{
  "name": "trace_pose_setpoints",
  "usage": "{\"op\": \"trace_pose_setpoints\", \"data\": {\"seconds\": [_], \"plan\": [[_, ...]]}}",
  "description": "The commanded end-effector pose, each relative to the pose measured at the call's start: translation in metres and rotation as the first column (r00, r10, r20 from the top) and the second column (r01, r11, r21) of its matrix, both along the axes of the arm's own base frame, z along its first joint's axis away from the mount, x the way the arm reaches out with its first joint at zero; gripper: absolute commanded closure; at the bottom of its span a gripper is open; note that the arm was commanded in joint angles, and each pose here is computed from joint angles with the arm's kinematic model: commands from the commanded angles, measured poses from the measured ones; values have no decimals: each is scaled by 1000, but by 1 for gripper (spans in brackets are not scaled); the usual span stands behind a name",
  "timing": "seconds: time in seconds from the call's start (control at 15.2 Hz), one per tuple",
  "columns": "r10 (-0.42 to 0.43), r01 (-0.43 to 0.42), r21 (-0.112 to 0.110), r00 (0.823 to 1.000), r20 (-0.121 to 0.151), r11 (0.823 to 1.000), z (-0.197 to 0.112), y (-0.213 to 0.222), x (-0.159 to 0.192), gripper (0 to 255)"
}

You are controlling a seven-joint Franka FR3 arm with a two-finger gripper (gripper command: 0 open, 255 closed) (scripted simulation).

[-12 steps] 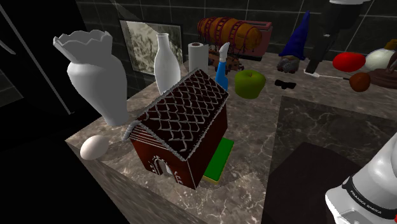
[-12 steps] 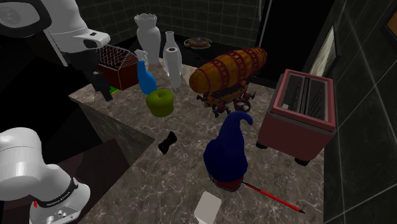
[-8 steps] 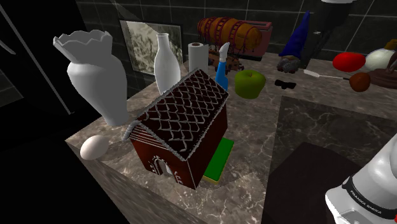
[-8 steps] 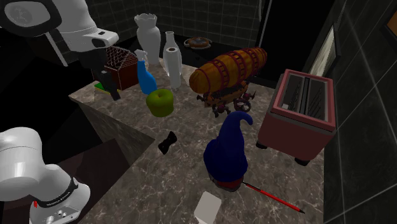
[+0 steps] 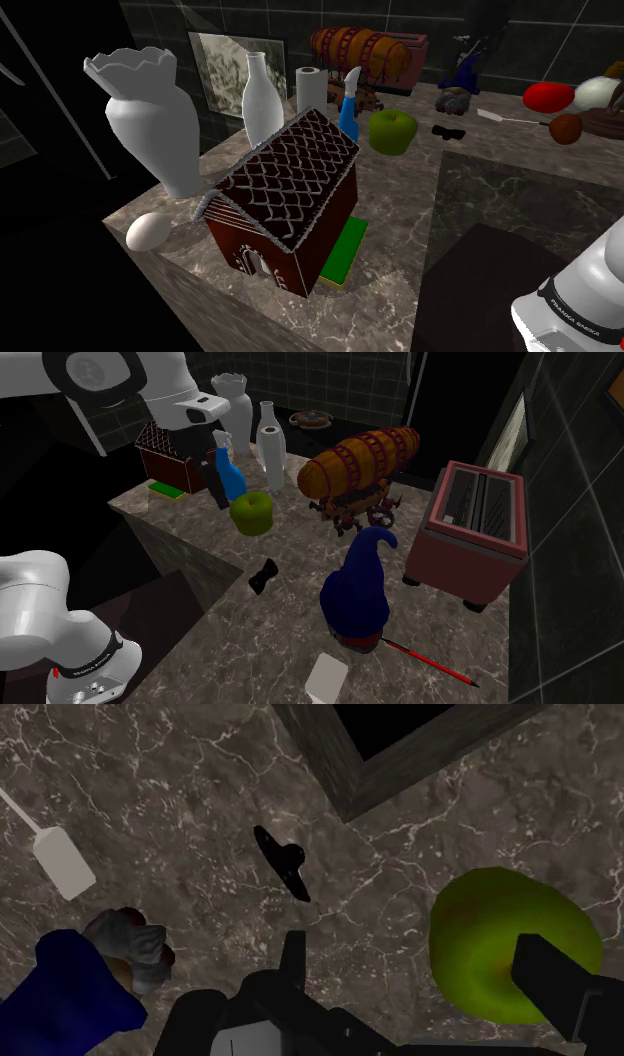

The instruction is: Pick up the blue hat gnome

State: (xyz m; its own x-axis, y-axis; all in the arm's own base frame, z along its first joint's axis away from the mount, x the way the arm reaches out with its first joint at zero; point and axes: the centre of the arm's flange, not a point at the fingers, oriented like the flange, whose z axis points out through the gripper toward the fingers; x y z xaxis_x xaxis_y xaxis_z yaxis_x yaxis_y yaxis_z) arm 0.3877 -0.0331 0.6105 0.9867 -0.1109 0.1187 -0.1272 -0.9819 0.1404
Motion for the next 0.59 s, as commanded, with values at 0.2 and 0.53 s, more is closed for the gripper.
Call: {"op": "trace_pose_setpoints", "data": {"seconds": [0.2,0.53], "plan": [[-151,152,-25,987,53,988,13,-40,44,0],[-294,300,-41,950,108,953,26,-86,78,0]]}}
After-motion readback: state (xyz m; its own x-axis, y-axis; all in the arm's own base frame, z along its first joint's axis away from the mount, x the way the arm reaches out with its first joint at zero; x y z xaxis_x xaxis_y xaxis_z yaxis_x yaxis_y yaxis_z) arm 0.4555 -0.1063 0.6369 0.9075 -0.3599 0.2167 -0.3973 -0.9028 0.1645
